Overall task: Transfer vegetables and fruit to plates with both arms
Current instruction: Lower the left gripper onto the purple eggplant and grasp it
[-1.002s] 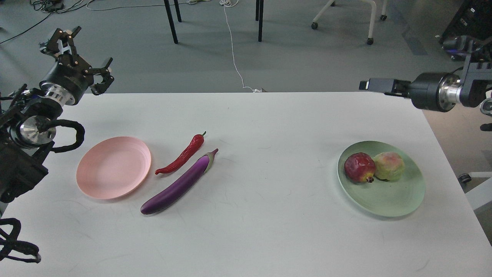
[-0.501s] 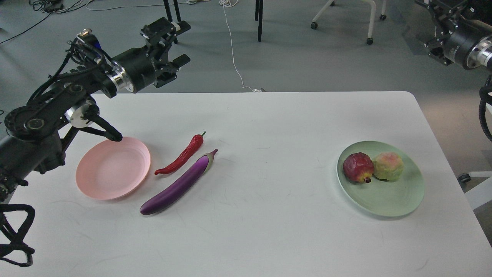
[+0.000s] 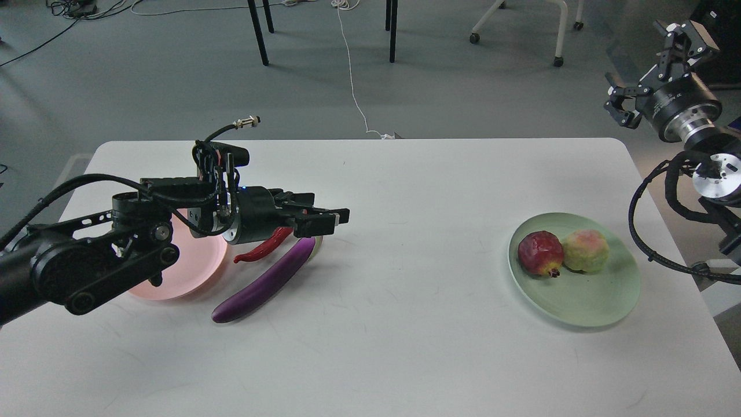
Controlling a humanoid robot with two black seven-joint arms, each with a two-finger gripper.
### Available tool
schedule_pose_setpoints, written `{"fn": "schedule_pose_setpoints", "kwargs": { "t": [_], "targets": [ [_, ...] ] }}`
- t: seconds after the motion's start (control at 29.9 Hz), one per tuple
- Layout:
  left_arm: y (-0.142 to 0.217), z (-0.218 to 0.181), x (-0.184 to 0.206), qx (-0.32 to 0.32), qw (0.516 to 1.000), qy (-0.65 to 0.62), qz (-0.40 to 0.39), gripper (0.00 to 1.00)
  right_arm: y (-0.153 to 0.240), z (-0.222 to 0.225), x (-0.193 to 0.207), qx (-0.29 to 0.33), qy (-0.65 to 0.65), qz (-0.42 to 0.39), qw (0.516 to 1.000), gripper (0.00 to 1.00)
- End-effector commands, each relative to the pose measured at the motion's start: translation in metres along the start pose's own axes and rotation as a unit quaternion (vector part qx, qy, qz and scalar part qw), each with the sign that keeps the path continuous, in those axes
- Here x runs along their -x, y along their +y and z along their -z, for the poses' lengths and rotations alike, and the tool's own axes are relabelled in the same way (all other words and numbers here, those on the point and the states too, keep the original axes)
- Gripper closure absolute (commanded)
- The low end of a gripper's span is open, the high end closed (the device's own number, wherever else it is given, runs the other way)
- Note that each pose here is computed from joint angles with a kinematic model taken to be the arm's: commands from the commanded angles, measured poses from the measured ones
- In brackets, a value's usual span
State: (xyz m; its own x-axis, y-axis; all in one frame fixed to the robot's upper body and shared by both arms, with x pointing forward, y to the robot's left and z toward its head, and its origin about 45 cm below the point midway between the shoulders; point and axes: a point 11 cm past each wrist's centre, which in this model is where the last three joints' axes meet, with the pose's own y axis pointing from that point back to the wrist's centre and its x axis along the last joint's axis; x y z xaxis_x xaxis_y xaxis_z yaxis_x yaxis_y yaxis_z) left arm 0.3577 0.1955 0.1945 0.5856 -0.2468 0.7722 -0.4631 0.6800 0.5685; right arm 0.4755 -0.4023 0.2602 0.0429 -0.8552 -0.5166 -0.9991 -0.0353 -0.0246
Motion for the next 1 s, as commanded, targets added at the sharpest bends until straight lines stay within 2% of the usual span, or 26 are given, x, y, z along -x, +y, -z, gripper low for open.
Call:
{"fn": "schedule_pose_setpoints", "kwargs": {
  "t": [0.0,0.2,0.37,0.53,0.77,0.87,0.97],
  "targets": [
    [0.001,0.007,0.021,-0.022,0.996,-0.081,0.029,0.03,0.008,-0.021,-0.002,-0.009,-0.063,0.007,0.998,0.01],
    [0.014,0.023,0.058,-0.046,0.991,-0.111,0.062,0.11,0.008,-0.023,0.003,-0.008,-0.067,0.022,0.997,0.01],
    [0.012,0.024,0.066,-0.046,0.991,-0.106,0.065,0.19,0.011,-0.019,-0.002,-0.009,-0.062,0.018,0.998,0.01],
    [0.012,0.027,0.077,-0.050,0.991,-0.097,0.073,0.31,0.013,-0.022,-0.005,-0.006,-0.061,0.015,0.998,0.01],
    [0.015,0.039,0.084,-0.064,0.993,-0.093,0.044,0.37,0.014,-0.019,0.004,-0.004,-0.063,0.033,0.997,0.01],
    [0.015,0.035,0.092,-0.050,0.993,-0.089,0.052,0.45,0.013,-0.020,0.011,-0.004,-0.065,0.044,0.997,0.01],
    [0.015,0.033,0.098,-0.043,0.994,-0.084,0.056,0.57,0.012,-0.022,0.014,-0.002,-0.067,0.047,0.997,0.01]
  ]
}}
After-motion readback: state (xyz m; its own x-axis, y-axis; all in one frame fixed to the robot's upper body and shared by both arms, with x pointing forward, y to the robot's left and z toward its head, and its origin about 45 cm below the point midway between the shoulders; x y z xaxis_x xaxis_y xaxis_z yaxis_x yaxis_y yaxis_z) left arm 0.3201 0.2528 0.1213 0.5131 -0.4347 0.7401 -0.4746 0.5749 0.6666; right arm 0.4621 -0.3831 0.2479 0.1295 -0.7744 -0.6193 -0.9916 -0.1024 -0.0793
